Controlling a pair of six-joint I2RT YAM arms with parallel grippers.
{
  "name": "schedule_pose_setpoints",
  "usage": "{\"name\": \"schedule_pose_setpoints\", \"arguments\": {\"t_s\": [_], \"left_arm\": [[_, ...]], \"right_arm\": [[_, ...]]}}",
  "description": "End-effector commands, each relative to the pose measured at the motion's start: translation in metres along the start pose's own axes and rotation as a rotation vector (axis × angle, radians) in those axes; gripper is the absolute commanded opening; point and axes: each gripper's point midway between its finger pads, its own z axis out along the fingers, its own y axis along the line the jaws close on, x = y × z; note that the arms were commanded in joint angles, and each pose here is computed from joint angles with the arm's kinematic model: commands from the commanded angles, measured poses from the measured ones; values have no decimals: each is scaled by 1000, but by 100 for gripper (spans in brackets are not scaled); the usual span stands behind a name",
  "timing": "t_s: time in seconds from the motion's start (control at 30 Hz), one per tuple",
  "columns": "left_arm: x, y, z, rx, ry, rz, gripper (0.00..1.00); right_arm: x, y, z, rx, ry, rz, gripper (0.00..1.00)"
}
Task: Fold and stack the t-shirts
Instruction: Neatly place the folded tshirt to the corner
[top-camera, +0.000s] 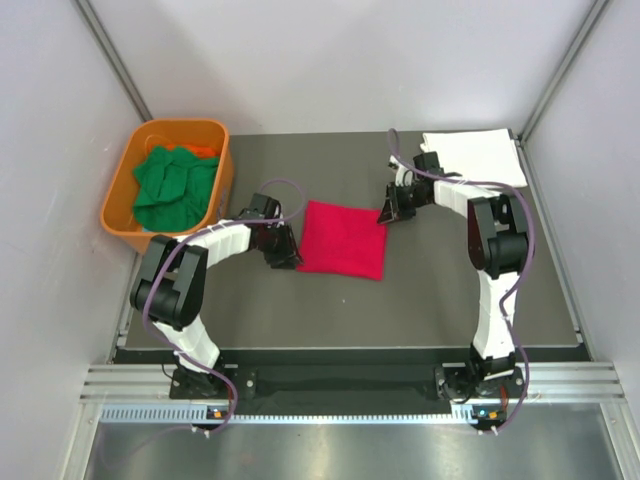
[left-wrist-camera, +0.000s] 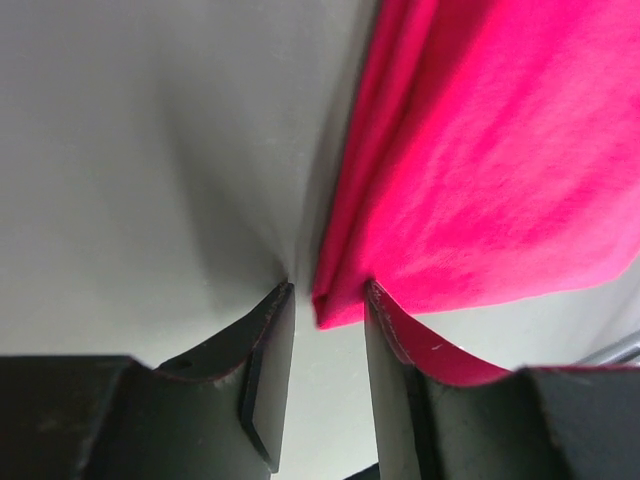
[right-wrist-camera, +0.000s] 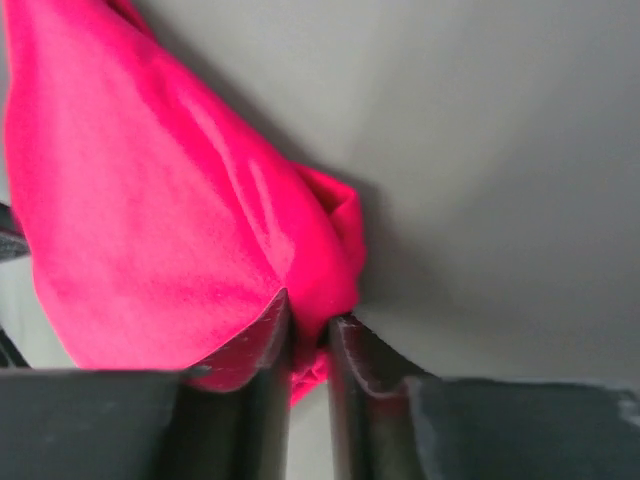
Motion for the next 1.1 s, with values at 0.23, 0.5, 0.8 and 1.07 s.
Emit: {"name": "schedule_pose_setpoints", "arguments": {"t_s": [0.23,0.5,0.8,1.07], "left_arm": [[-48,-56,-100,28,-150,202,43],[-36,-68,-114,105,-129,270,42],[-31,-70,-113,146,-134,285,42],[-30,-54,-101,89,-140,289,42]], "right_arm": [[-33,-28,-47,289,-50,-65,0],[-75,-56,-121,642,-109,-204,0],[-133,-74,-214,976,-250,-315,0],[-171,-79,-266,1110,-315,-389,0]]}}
